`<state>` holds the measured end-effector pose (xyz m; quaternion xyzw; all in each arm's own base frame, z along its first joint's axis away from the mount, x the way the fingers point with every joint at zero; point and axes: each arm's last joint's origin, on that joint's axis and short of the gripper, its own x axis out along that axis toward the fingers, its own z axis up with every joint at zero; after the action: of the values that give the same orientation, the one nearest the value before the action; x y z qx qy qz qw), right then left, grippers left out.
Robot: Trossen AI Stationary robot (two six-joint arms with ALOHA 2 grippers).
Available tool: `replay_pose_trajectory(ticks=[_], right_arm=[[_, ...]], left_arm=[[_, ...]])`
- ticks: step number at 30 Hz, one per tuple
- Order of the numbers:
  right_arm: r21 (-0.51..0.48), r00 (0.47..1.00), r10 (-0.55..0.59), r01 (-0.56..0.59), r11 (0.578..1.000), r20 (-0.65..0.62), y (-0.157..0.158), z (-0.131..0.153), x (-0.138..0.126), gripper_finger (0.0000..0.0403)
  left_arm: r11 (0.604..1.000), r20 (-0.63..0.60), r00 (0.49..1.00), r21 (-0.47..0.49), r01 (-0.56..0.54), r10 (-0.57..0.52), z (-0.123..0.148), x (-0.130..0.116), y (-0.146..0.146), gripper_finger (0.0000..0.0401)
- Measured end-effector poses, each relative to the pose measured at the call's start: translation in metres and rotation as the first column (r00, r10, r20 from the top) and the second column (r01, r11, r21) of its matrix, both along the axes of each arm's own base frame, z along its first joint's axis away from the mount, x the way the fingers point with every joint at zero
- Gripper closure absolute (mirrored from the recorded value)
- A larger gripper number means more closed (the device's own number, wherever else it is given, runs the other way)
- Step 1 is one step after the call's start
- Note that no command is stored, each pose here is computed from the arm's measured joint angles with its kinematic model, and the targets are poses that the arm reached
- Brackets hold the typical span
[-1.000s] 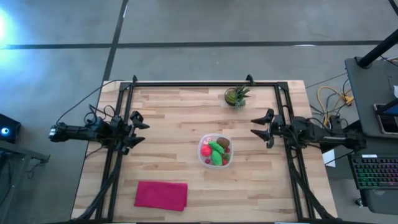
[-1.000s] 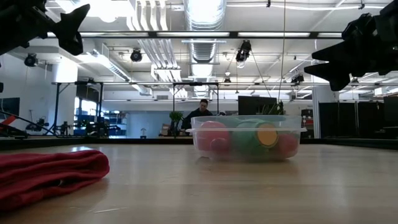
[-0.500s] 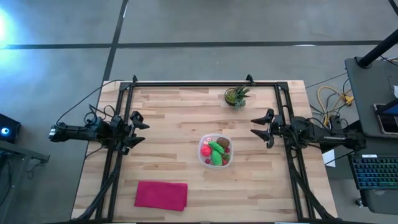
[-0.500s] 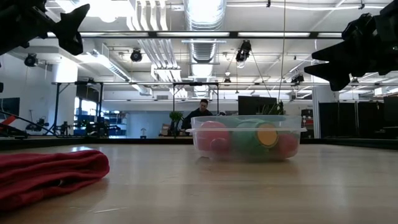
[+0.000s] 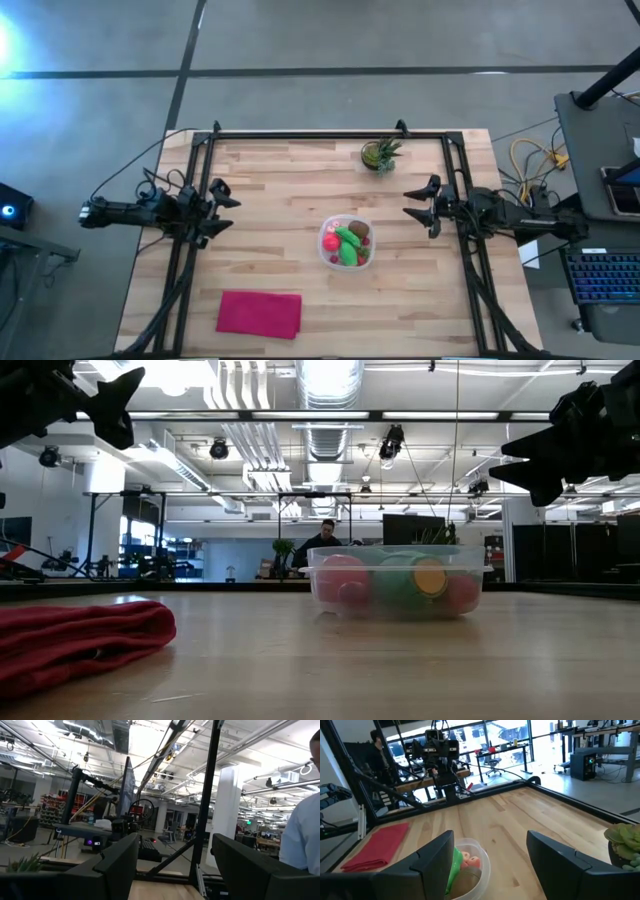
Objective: Pick and placing Produce into tupperware
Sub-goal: Return to Home Position
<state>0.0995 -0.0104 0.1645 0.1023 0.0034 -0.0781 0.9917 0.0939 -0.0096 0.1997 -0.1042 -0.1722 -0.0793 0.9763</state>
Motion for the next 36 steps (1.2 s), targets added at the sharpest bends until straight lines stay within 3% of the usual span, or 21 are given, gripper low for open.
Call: replay_pose_trajectory(ticks=[20,24,28,33,36], right_arm=[[0.003,1.0,0.0,0.0,1.0,0.0,0.0,0.0,0.0,0.0161],[0.003,1.0,0.0,0.0,1.0,0.0,0.0,0.0,0.0,0.0161],[0.003,1.0,0.0,0.0,1.0,0.0,0.0,0.0,0.0,0.0161],[0.003,1.0,0.0,0.0,1.0,0.0,0.0,0.0,0.0,0.0161],[0.003,1.0,0.0,0.0,1.0,0.0,0.0,0.0,0.0,0.0161]], left_arm=[[1.0,0.006,1.0,-0.001,-0.001,0.001,0.0,0.0,0.0,0.0161],[0.99,0.057,0.99,0.053,-0.13,0.127,0.004,-0.002,0.003,0.0161],[0.951,0.059,0.964,0.155,-0.266,0.26,0.003,-0.001,0.005,0.0161],[0.895,-0.102,0.889,0.044,-0.444,0.446,-0.008,0.003,0.012,0.0161],[0.903,-0.167,0.888,0.075,-0.422,0.429,-0.015,0.005,0.011,0.0161]])
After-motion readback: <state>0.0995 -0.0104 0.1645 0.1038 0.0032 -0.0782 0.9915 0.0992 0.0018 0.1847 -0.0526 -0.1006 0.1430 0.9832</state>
